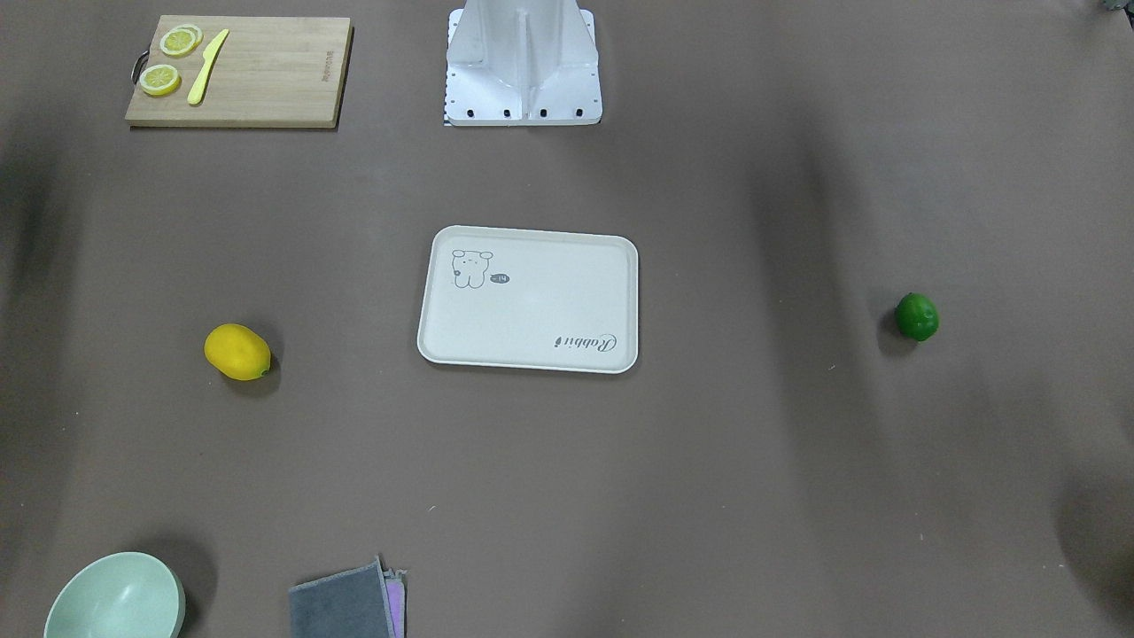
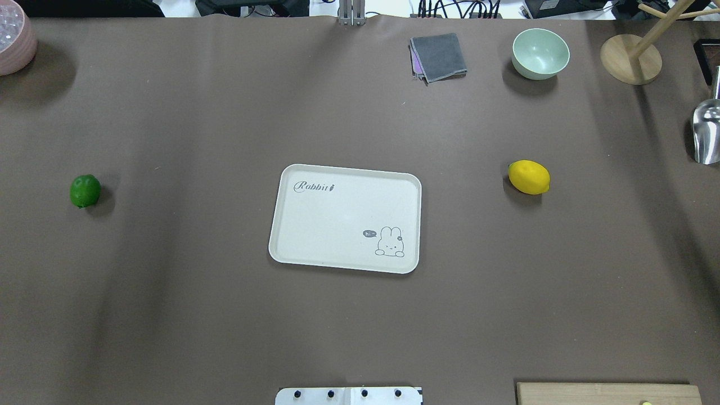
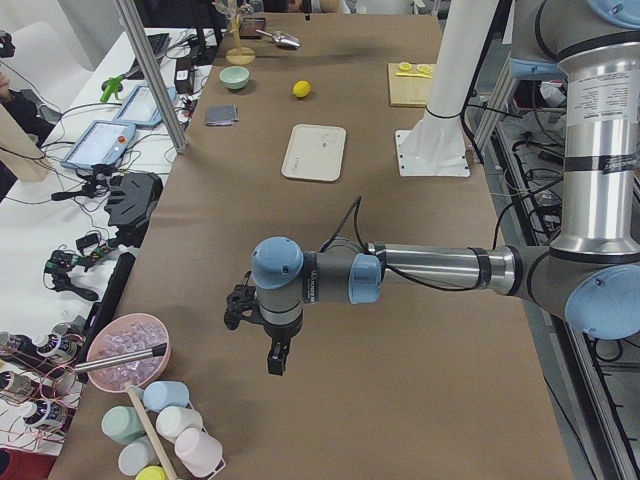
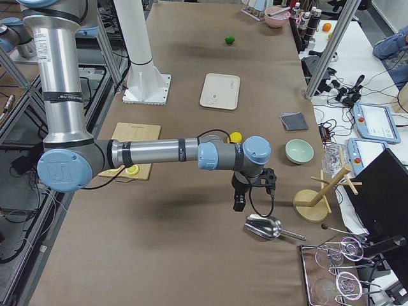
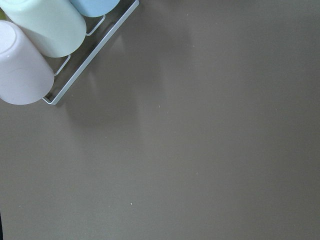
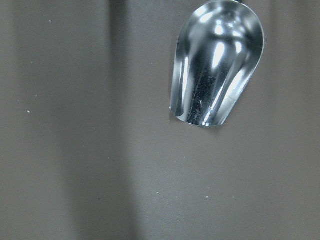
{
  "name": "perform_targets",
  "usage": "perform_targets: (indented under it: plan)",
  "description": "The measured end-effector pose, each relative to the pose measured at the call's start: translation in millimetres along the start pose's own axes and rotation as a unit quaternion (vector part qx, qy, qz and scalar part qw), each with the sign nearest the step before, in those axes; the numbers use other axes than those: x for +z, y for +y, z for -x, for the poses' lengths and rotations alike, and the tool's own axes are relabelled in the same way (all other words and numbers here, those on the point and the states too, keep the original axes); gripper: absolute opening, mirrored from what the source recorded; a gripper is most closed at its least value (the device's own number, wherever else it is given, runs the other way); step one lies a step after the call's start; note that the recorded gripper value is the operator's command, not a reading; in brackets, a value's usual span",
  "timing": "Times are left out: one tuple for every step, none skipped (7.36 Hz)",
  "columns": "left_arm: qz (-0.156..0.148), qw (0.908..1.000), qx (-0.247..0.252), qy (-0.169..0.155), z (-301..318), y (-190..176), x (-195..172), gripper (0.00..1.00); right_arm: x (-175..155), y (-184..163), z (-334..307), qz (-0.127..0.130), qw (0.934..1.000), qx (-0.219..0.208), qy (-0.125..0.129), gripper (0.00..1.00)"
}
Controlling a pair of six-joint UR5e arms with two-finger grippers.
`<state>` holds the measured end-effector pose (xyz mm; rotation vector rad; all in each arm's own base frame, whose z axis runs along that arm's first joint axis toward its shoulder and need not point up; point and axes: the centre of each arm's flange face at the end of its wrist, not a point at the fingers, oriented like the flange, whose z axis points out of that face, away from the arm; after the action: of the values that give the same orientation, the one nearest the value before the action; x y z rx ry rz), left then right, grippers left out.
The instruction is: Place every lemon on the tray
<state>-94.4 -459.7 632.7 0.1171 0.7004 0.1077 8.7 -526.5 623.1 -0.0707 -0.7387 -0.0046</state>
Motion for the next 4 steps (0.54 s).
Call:
perform_targets:
  plan:
    - [-0.002,1.0,0.001,0.001,-1.9,0.3,-1.9,0.98,0.1,-0.1,-0.1,0.0,1.0,0.0,0.0,1.0]
    - [-0.002,1.0,0.002,0.001,-2.8,1.6,-2.6,0.98,0.2,-0.1,-0.2,0.001,1.0,0.001,0.0,1.0]
    - [-0.002,1.0,0.002,0.002,-3.0,3.0,-2.4,0.98,0.0,-0.2,0.0,0.0,1.0,0.001,0.0,1.0]
    - [-0.002,1.0,0.002,0.002,-2.8,3.6,-2.0,0.98,-0.5,-0.4,0.5,0.0,1.0,0.001,0.0,1.0]
